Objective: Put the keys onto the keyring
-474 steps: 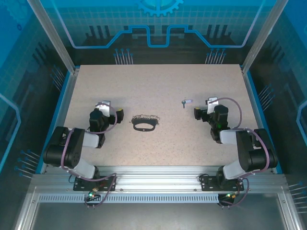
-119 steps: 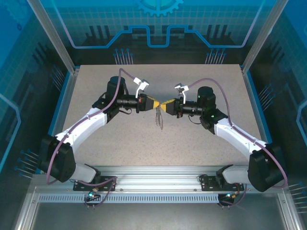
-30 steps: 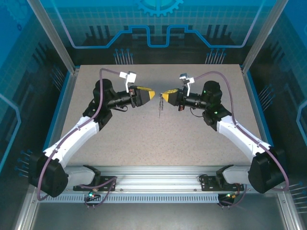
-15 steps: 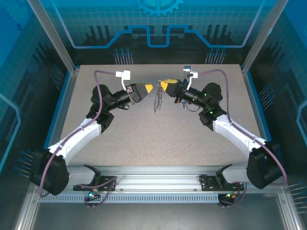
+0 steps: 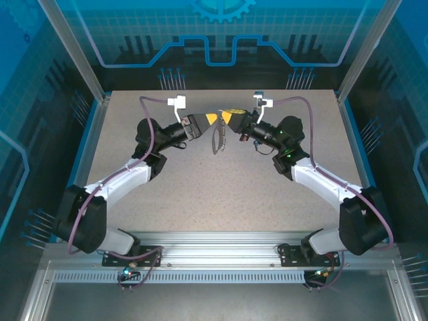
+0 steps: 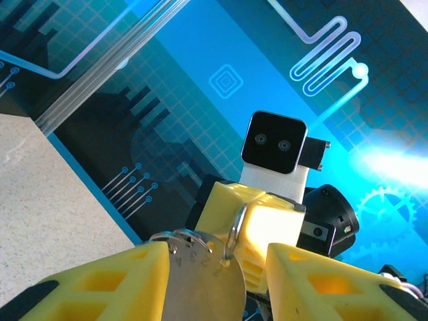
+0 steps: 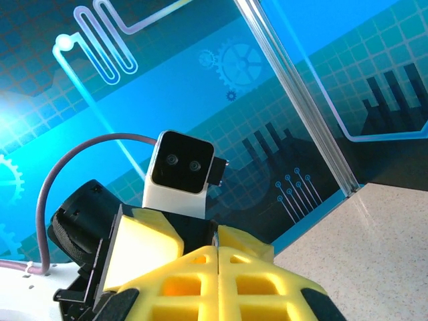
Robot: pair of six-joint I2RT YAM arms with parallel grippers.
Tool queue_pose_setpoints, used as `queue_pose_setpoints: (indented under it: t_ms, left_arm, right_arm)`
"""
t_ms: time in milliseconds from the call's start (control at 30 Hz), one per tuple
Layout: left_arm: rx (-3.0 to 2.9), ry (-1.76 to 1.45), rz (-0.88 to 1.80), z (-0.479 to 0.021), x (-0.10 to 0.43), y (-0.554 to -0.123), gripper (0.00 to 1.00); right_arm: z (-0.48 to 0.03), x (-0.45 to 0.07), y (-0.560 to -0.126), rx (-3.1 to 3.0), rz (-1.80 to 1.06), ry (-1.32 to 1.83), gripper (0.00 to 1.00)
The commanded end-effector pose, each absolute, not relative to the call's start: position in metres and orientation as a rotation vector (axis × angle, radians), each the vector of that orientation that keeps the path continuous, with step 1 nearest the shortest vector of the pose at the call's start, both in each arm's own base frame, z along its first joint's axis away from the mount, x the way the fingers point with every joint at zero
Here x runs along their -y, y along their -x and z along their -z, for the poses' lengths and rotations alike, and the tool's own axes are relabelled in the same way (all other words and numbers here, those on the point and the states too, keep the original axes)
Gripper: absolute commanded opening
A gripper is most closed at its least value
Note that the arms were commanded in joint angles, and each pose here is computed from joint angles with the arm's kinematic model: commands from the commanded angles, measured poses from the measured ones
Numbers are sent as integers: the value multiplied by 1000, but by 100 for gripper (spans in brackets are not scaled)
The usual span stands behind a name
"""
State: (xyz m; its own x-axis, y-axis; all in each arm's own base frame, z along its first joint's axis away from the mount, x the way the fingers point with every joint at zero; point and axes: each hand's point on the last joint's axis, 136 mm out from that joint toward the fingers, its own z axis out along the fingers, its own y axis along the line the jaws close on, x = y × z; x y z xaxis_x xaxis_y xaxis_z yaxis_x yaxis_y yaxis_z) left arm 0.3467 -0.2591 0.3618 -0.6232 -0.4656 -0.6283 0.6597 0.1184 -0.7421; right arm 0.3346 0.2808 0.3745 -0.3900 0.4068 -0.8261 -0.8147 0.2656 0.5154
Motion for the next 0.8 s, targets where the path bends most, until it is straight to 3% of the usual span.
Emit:
queue_pose_setpoints:
  t_ms: [0,267,467,767]
  left_arm:
    - [-1433,-243,1667,-387,260,-344,43]
    - [-1421,-256,1680,-390,266,-349,36]
    - [-1418,-268,1685,-392,271,-348,24]
    - [-1436,-272,1689,-383,273,-341,30]
  right_arm:
    - [-382,-285,-332,-1389,-1405,416,0]
    - [-376,-288,-336,-1408,-1410,422,0]
    - [-372,-285,-337,-1417,-1407,416,0]
    - [-374,-276,-336,-1412,-1390,395,0]
